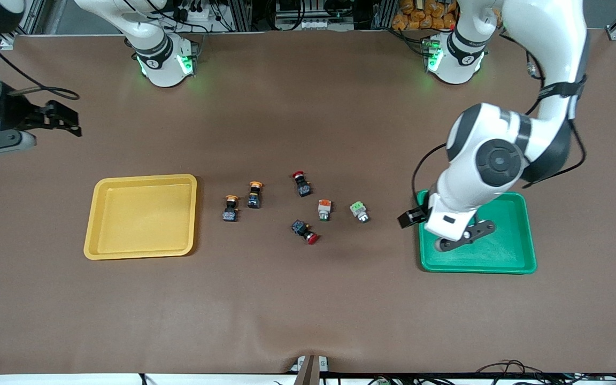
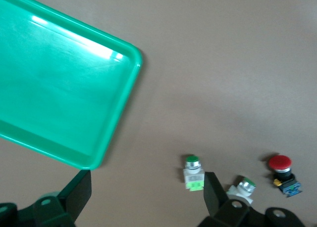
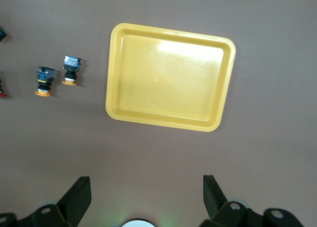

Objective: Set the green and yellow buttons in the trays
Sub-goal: 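Grasp the green button with the left gripper while the right gripper reaches, then carry the green button to the tray while the right gripper grasps a black button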

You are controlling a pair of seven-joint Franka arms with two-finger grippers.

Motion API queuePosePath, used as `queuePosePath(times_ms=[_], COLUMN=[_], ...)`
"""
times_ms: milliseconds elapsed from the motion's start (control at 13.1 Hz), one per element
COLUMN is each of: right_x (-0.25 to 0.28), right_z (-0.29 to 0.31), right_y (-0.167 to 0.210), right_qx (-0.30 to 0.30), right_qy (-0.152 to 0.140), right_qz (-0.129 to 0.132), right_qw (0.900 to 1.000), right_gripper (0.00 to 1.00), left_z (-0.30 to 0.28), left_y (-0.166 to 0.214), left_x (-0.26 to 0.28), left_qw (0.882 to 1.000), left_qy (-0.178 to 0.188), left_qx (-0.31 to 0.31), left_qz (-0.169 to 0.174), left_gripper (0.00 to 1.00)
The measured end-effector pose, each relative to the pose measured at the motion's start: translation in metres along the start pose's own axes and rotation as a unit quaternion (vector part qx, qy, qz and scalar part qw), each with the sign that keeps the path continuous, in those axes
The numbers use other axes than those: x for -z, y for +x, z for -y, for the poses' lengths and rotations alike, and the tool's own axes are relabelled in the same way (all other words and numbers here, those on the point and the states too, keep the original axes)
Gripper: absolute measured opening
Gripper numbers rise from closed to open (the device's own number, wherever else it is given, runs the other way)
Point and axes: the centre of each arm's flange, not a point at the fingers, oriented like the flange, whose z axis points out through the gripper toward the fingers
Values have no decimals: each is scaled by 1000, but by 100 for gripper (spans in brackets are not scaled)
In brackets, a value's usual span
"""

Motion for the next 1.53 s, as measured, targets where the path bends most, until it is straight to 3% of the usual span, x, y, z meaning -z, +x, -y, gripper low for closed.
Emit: queuePosePath(times_ms=[153, 382, 687, 1221, 1527], right_x=[-2, -18, -64, -170, -235], right_z=[36, 105, 188, 208, 203], right_y=[4, 10, 24, 62, 92], right_qx=[-19, -64, -75, -76, -88], right_qy=[7, 43, 37, 35, 34], right_qz=[1, 12, 13, 8, 5], right_qw=[1000, 997, 996, 996, 996], right_gripper=[100, 100, 100, 100, 100], left_z=[-24, -52, -59, -73, -76], left_y=[-15, -41, -66, -80, -93], left_x=[-24, -68, -128, -168, -202], left_qw=[1000, 1000, 999, 991, 990], left_qy=[-7, -7, -10, -36, -20], left_qx=[25, 29, 38, 126, 135], left_qz=[-4, -1, -1, -13, -13], left_gripper=[100, 100, 100, 100, 100])
